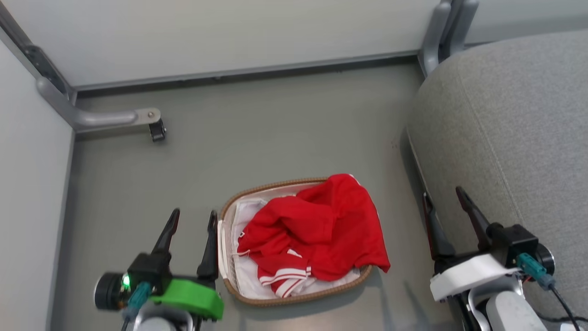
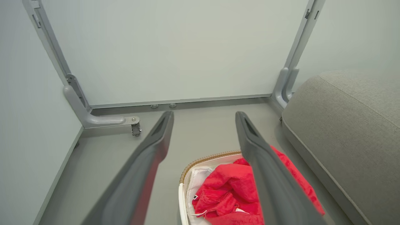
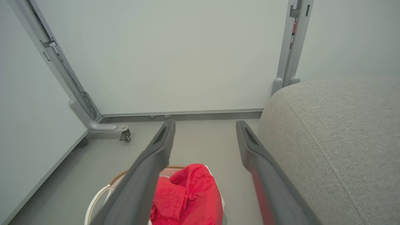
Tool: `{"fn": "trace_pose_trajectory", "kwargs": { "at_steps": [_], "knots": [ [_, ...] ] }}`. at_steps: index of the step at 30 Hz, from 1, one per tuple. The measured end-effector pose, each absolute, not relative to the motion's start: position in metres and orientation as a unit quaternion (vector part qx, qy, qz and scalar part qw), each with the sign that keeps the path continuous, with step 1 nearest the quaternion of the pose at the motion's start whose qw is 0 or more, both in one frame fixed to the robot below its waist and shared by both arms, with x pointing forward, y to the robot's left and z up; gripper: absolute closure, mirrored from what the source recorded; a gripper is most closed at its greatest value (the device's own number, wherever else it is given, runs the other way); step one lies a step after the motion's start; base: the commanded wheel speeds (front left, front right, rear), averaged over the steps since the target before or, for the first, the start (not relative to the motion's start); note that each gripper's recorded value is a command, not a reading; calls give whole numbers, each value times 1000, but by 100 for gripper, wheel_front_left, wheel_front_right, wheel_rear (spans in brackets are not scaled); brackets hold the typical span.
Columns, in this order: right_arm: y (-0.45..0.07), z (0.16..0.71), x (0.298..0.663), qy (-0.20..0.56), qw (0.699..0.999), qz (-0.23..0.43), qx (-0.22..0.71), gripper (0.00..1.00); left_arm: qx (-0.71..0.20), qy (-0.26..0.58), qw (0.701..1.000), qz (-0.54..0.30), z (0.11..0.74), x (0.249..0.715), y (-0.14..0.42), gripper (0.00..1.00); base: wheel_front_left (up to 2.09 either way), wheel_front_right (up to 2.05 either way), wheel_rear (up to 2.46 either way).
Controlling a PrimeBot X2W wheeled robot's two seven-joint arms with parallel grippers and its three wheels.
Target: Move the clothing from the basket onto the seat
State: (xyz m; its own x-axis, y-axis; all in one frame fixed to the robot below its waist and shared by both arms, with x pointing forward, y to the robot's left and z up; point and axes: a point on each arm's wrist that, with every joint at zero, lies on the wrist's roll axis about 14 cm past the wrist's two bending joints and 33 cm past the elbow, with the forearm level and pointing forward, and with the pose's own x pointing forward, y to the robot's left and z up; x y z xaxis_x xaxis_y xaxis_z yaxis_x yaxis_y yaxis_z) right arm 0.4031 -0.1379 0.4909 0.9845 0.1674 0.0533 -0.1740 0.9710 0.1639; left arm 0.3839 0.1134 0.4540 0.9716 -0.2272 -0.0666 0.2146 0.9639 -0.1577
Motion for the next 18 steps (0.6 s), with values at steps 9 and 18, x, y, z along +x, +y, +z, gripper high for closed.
{"fn": "trace_pose_trajectory", "kwargs": {
  "at_steps": [9,18],
  "knots": [
    [-155,480,442,-21,995,63,80,0,8,70,976,-207,423,449,76,0,0,0,0],
    [-175,443,471,9,995,31,97,0,100,219,915,-323,303,459,37,0,0,0,0]
  ]
}}
